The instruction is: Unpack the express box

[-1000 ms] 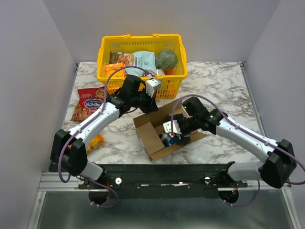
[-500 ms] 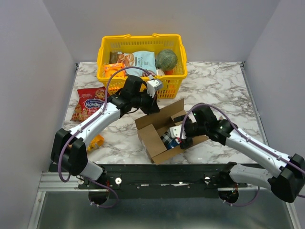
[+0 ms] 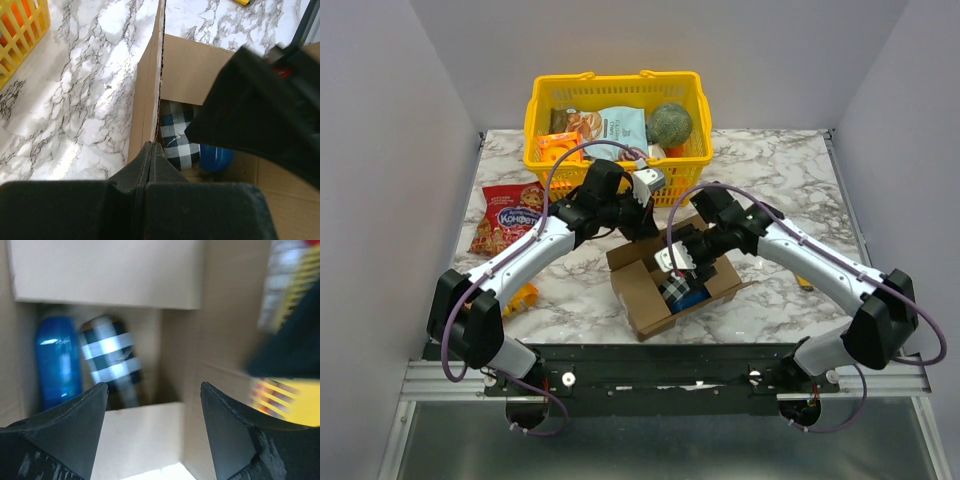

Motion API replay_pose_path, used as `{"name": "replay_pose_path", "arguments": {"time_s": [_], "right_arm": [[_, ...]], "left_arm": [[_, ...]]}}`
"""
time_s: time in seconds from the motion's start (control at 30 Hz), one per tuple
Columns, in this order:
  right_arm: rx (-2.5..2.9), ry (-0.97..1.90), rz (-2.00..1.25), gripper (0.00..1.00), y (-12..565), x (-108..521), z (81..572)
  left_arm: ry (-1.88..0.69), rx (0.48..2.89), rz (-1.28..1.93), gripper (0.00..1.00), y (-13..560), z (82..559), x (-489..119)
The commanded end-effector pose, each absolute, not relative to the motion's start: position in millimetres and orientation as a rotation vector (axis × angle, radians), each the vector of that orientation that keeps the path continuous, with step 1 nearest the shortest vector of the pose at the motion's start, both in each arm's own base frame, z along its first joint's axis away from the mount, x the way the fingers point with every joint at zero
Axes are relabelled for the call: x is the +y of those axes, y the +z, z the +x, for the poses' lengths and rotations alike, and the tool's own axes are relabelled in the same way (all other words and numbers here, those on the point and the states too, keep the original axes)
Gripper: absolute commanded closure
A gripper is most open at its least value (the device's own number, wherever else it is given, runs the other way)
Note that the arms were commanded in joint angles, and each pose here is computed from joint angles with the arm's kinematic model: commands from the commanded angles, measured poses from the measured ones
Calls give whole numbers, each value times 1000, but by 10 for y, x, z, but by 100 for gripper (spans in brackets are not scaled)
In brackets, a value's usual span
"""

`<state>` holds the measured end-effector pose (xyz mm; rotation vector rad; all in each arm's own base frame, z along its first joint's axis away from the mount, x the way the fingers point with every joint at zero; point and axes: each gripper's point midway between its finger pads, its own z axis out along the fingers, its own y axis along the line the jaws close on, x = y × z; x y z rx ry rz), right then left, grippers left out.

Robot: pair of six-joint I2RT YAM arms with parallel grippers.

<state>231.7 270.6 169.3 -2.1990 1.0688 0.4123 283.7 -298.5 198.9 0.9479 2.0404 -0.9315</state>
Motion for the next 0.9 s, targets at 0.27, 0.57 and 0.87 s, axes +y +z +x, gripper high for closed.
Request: {"name": "replay_pose_path", "arguments": {"time_s": [0.27,0.57,0.87], "right_arm": [[1152,394,-2448,27,860,2521,2381],[1226,368,-2603,20,437,2430,2408],[1320,426,-2689,19,-25,2383,2326]], "left_arm": [[-959,1982,963,100,2099,2719,-2976],[-986,1977,956,100,2094,2705,-3008],[-1004,1970,946,100,2130,2719,-3035]]}}
